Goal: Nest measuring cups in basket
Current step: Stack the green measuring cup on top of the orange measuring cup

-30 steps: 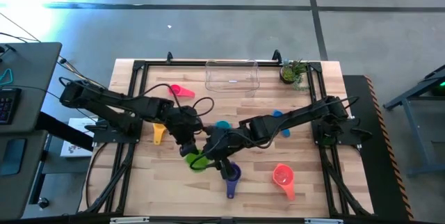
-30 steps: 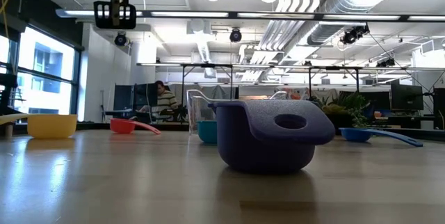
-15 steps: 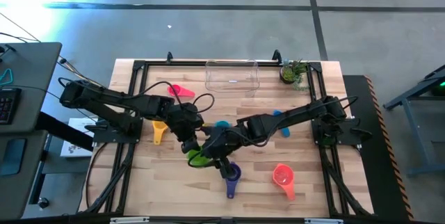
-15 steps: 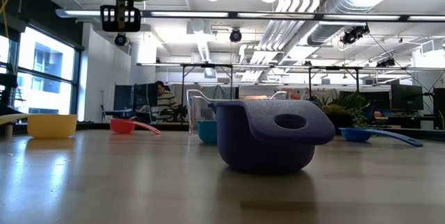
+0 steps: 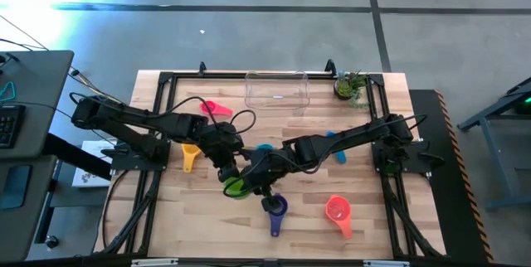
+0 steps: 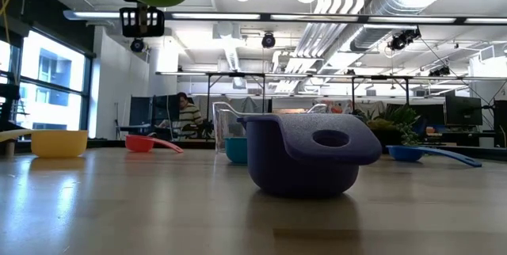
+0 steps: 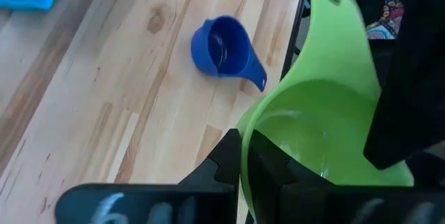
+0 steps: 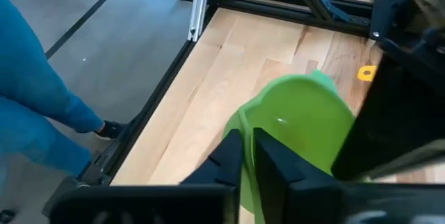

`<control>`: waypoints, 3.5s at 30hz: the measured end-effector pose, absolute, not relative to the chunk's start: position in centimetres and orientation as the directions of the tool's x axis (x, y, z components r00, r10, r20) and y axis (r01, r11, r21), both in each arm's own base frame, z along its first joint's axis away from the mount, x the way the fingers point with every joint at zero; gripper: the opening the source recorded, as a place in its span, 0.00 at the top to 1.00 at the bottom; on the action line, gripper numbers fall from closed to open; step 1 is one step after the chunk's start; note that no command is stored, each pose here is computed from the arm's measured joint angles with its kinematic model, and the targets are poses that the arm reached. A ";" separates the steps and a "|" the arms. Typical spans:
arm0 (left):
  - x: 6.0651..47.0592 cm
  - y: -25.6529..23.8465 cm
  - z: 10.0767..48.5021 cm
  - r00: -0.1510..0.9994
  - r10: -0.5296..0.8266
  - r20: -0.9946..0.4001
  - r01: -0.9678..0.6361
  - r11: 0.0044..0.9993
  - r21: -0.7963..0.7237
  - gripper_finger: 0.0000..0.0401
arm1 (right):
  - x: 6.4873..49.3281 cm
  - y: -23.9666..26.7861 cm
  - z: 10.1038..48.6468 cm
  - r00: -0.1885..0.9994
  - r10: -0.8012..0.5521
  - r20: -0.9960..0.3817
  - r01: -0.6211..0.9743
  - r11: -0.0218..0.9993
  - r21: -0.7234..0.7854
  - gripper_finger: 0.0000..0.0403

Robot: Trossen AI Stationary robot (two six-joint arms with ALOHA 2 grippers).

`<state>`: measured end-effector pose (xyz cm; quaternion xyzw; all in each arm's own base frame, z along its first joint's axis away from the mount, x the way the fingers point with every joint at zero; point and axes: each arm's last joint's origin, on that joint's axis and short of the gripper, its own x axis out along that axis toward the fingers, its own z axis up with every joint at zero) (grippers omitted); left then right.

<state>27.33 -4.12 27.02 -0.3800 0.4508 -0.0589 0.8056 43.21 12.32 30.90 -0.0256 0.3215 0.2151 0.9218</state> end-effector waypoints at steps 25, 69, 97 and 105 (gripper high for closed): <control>27.5 -3.8 27.2 0.606 -0.447 -0.659 -0.241 0.686 -0.687 0.91 | 43.2 12.3 30.8 0.705 0.356 -0.613 -0.370 0.923 0.110 1.00; 28.3 -1.5 28.3 0.658 -0.542 -0.523 -0.158 0.579 -0.800 0.74 | 41.8 14.6 30.2 0.710 0.167 -0.685 -0.089 0.985 0.149 1.00; 28.7 -1.6 28.8 0.677 -0.568 -0.469 -0.072 0.583 -0.810 0.74 | 30.4 19.7 33.0 0.567 -0.340 -0.750 0.513 0.858 -0.001 1.00; 28.7 -1.6 28.8 0.676 -0.568 -0.470 -0.073 0.583 -0.809 0.74 | 27.7 20.9 32.3 0.469 -0.391 -0.792 0.626 0.779 -0.014 1.00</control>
